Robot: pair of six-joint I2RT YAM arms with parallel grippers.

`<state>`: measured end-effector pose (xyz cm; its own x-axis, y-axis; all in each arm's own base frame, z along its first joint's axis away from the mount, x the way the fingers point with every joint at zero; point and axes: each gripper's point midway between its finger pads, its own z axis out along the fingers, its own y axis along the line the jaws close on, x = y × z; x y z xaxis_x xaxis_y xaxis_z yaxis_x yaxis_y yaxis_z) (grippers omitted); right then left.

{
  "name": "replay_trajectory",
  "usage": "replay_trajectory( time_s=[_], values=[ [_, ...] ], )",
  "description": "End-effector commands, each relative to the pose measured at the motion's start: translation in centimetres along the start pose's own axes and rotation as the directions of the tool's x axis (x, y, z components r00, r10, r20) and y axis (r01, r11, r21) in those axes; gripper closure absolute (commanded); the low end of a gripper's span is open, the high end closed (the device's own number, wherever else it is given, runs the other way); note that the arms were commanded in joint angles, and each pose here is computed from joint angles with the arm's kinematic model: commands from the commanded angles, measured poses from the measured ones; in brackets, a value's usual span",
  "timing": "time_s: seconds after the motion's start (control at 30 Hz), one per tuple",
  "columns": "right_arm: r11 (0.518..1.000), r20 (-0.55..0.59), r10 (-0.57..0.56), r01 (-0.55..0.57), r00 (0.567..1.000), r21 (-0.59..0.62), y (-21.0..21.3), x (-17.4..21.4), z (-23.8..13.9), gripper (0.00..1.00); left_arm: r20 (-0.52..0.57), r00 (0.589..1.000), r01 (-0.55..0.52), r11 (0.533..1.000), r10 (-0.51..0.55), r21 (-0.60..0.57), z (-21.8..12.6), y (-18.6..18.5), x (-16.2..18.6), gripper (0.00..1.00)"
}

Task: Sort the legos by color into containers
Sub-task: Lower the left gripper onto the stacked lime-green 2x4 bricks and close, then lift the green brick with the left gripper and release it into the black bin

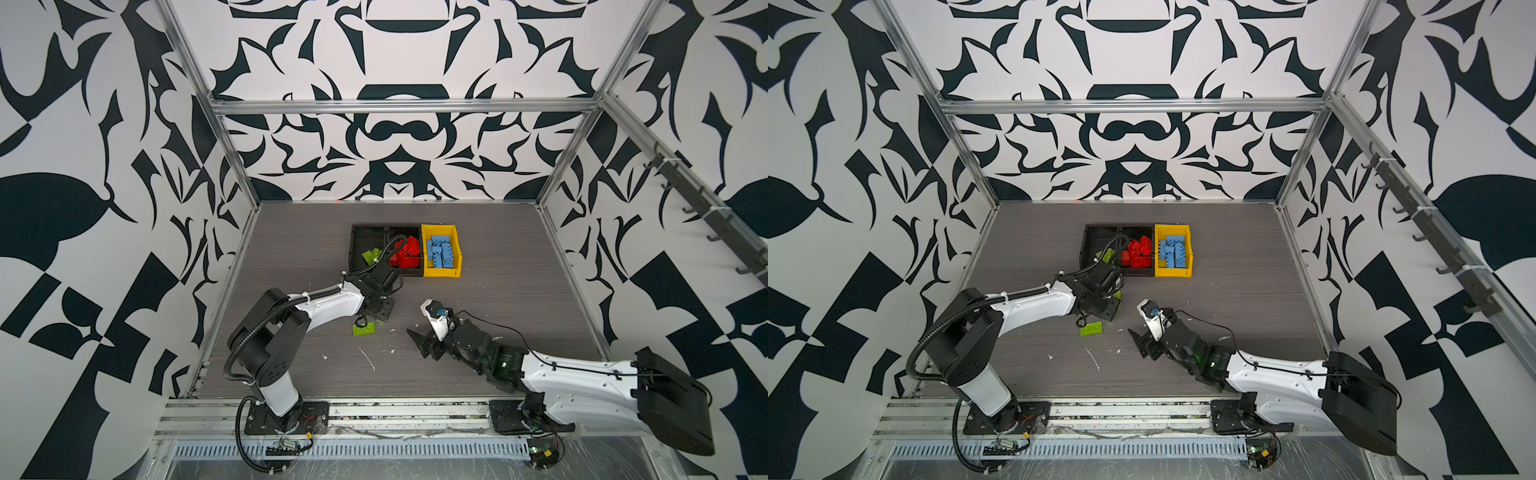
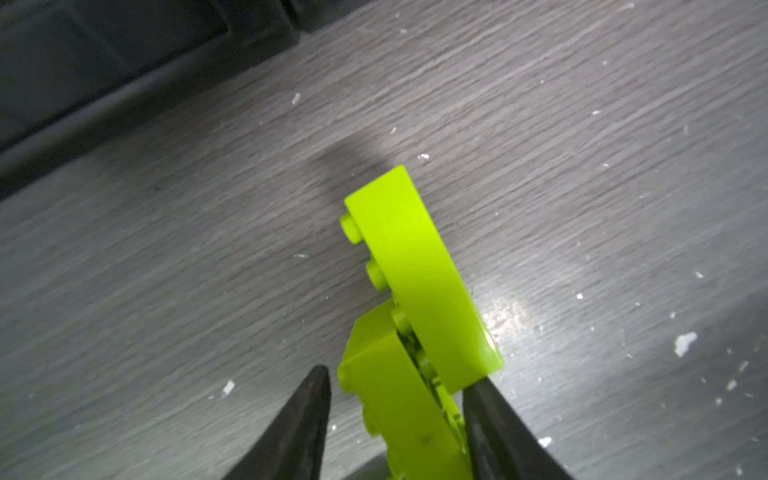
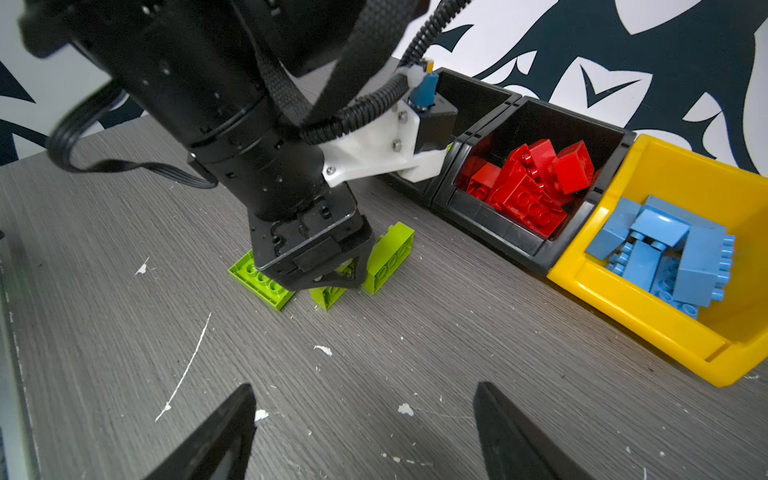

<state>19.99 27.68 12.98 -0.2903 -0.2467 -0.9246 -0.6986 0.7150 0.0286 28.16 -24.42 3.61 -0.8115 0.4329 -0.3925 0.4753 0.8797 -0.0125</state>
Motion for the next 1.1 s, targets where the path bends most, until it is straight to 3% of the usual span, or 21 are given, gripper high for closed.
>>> replay_trajectory(
  time_s=[0.0, 0.4, 0.5, 0.87, 1.07],
  values=[
    [1.0, 0.044, 0.002, -0.002, 0.999, -0.002, 0.2, -1.7, 0.1, 0.16, -0.013, 1.0, -0.003, 1.0, 0.003, -0.022, 0.0, 0.3, 0.0, 0.49],
    [0.998, 0.049, 0.024, -0.027, 0.998, 0.05, -0.7, -1.3, 0.5, 0.16, 0.014, 1.0, -0.008, 1.0, 0.008, -0.018, -0.4, 0.1, -1.1, 0.7],
    [0.999, 0.007, 0.025, -0.025, 1.0, 0.048, -0.3, -1.5, 1.0, 0.16, 0.025, 1.0, -0.009, 1.0, 0.009, -0.016, -0.9, 0.0, -1.8, 0.73],
    [0.998, -0.066, 0.06, -0.057, 0.996, 0.04, -0.5, 2.3, 0.9, 0.16, 0.075, 0.997, -0.008, 0.999, 0.011, -0.046, -4.1, 0.5, -3.8, 0.75],
    [0.998, -0.038, 0.067, -0.067, 0.997, 0.004, 0.0, 1.9, 0.9, 0.16, 0.138, 0.99, 0.004, 0.998, 0.005, -0.063, -7.2, 1.7, -5.5, 0.74]
  ],
)
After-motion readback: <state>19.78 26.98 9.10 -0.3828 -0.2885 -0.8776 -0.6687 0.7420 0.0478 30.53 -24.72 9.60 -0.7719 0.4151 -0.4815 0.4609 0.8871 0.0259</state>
